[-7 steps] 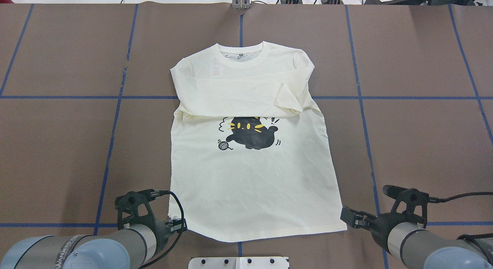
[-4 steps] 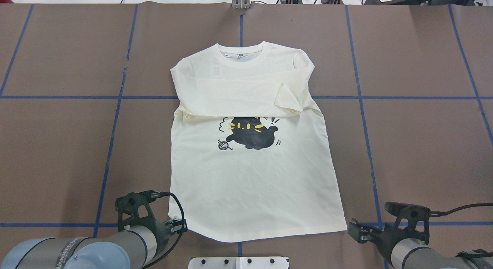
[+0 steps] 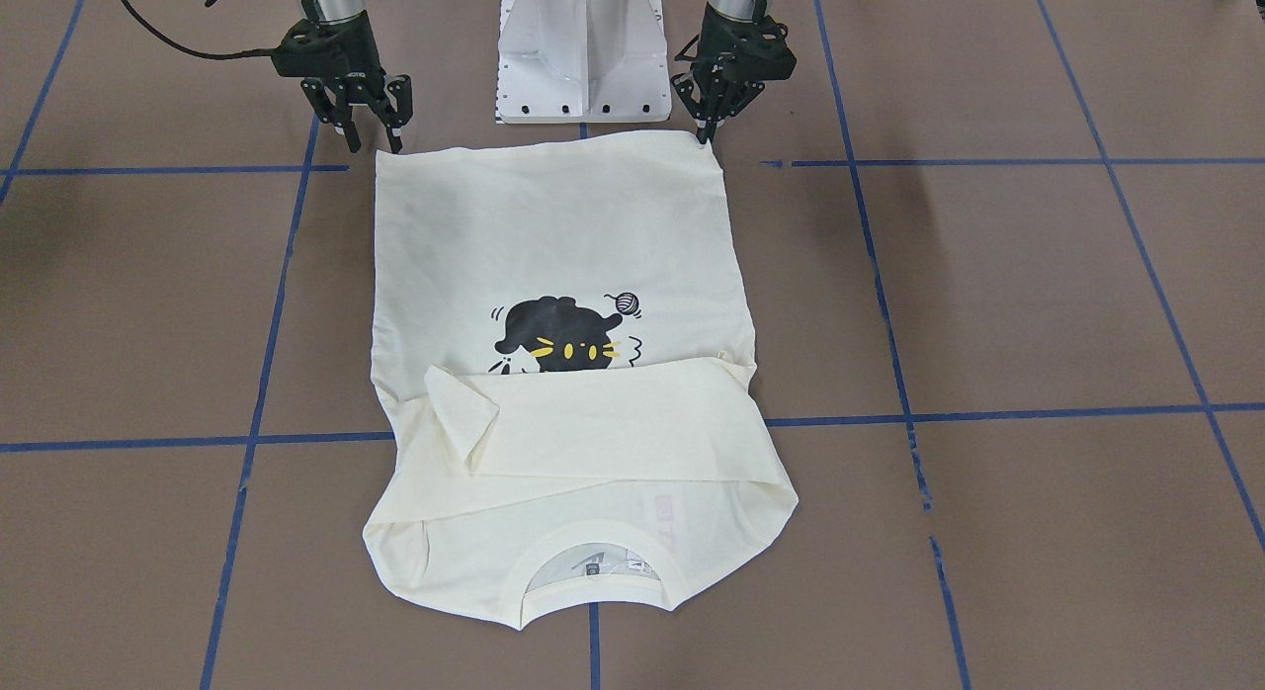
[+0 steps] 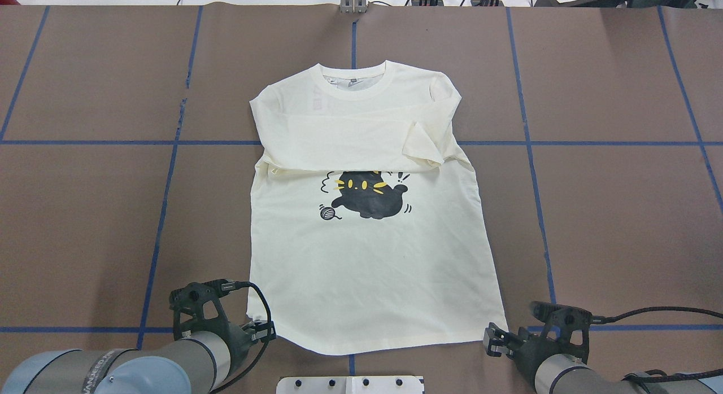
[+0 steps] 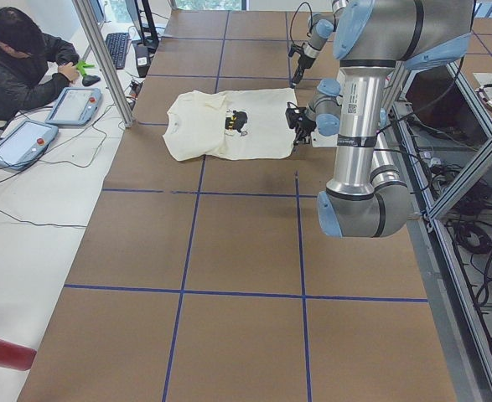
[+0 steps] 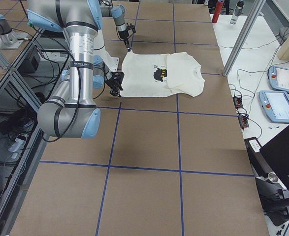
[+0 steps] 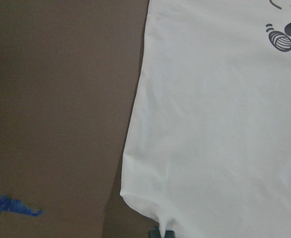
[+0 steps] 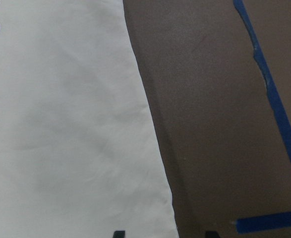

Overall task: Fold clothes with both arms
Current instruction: 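Grasp both hem corners with the left and right grippers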

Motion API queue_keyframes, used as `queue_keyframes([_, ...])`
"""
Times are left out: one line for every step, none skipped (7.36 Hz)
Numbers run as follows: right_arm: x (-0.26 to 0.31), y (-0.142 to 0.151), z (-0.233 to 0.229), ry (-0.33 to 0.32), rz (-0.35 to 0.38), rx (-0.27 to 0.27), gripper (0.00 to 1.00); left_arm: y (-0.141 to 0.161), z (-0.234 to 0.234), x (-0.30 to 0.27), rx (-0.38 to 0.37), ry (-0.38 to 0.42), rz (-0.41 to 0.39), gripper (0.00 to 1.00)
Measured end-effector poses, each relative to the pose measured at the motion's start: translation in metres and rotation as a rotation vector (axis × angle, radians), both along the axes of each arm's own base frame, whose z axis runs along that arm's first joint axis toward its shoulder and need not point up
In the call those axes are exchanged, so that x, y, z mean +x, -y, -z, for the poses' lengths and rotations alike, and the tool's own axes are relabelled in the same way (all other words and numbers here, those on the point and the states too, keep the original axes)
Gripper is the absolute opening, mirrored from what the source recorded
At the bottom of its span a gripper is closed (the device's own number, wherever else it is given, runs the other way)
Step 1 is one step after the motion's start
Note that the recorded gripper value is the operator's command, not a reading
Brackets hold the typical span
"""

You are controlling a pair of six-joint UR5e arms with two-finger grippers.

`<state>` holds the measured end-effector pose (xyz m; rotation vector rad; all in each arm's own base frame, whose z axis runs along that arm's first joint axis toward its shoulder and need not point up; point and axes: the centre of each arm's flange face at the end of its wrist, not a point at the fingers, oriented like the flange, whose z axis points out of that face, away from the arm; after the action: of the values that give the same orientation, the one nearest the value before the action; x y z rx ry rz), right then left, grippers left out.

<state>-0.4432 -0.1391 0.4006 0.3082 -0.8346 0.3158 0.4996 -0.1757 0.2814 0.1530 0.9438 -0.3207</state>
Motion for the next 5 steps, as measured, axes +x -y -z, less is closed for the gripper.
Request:
queue_keyframes([-0.0016, 0.0010, -0.0023, -0.006, -0.003, 0.002, 0.38, -0.0006, 0.0001, 0.0002, 0.000, 0.000, -0.001, 0.00])
queue_keyframes([-0.0021, 0.0014, -0.0035, -0.010, -0.004, 0.004, 0.32, -0.0010, 0.0002, 0.0004, 0.000, 0.000, -0.002, 0.00])
queue_keyframes([-0.0027, 0.0014, -0.0043, -0.014, -0.004, 0.004, 0.33, -0.0013, 0.0002, 0.0005, 0.000, 0.000, -0.002, 0.00])
queue_keyframes([-0.0032, 0.0013, -0.0056, -0.018, -0.004, 0.005, 0.34, -0.0015, 0.0005, 0.0004, 0.000, -0.001, -0.002, 0.00])
queue_keyframes([-0.0031, 0.0011, -0.0063, -0.020, -0.003, 0.005, 0.34, -0.0013, 0.0007, 0.0002, 0.001, -0.001, -0.002, 0.00])
